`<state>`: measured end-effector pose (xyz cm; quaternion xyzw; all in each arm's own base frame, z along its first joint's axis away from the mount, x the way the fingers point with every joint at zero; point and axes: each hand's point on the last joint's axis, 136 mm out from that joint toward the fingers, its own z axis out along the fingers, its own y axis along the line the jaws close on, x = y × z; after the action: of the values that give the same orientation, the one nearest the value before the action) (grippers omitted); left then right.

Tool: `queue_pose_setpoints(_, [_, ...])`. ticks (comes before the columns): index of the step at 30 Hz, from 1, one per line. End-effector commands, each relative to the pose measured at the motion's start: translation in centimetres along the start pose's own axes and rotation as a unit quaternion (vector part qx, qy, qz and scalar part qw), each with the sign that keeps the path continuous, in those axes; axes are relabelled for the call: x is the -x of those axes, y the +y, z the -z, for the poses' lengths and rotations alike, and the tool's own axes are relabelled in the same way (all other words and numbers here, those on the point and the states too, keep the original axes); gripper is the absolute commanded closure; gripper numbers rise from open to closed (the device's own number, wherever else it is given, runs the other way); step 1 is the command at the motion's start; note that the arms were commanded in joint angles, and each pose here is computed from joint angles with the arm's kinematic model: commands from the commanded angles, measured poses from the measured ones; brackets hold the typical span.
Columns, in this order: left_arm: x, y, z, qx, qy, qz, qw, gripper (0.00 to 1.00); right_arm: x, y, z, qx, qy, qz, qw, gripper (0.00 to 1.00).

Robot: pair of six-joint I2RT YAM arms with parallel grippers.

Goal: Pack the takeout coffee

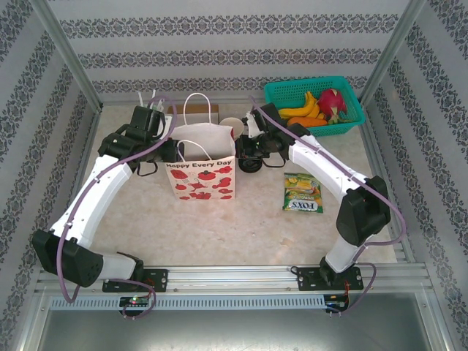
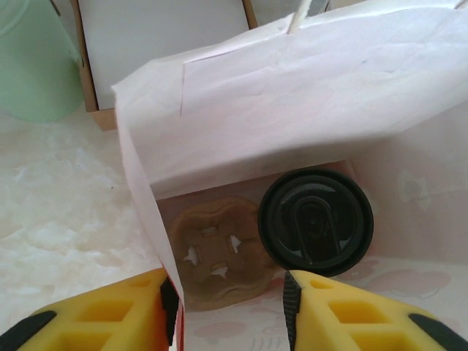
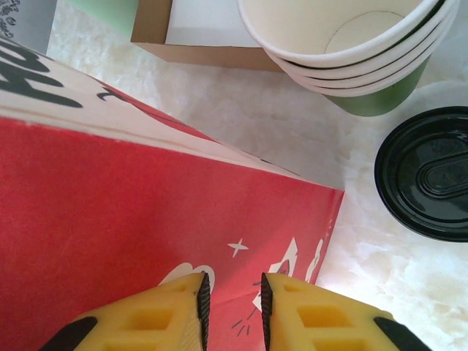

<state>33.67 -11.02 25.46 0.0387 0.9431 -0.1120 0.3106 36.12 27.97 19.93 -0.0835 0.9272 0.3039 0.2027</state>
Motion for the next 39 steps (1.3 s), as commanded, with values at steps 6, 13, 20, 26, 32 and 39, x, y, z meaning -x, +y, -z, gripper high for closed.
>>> queue_pose_setpoints(6, [2.4,2.1,4.5,0.057,-0.059,0.021,0.996,0.37,2.1,0.0,2.3,-0.018,-0.056,0.001,0.998,0.60])
queue_pose_setpoints(13, [7.8,4.7,8.4,0.125,-0.194,0.056,0.971,0.05,5.1,-3.6,6.7,-0.128,-0.187,-0.023,0.974,0.34])
queue_pose_setpoints(20, [11.5,9.9,6.6,0.132,-0.218,0.142,0.956,0.00,7.8,-4.9,12.5,-0.184,-0.315,-0.034,0.930,0.02])
queue_pose_setpoints(26, [13.4,15.0,1.3,0.137,-0.175,0.194,0.955,0.02,7.8,-4.9,14.4,-0.186,-0.339,-0.030,0.922,0.02])
queue_pose_setpoints(32, [16.8,18.9,-3.9,0.179,-0.157,0.162,0.958,0.07,6.3,-5.3,15.1,-0.194,-0.326,-0.032,0.925,0.02])
queue_pose_setpoints(39, [19.2,22.7,-10.2,0.213,-0.123,0.139,0.959,0.23,4.6,-6.0,17.5,-0.206,-0.347,-0.041,0.914,0.02])
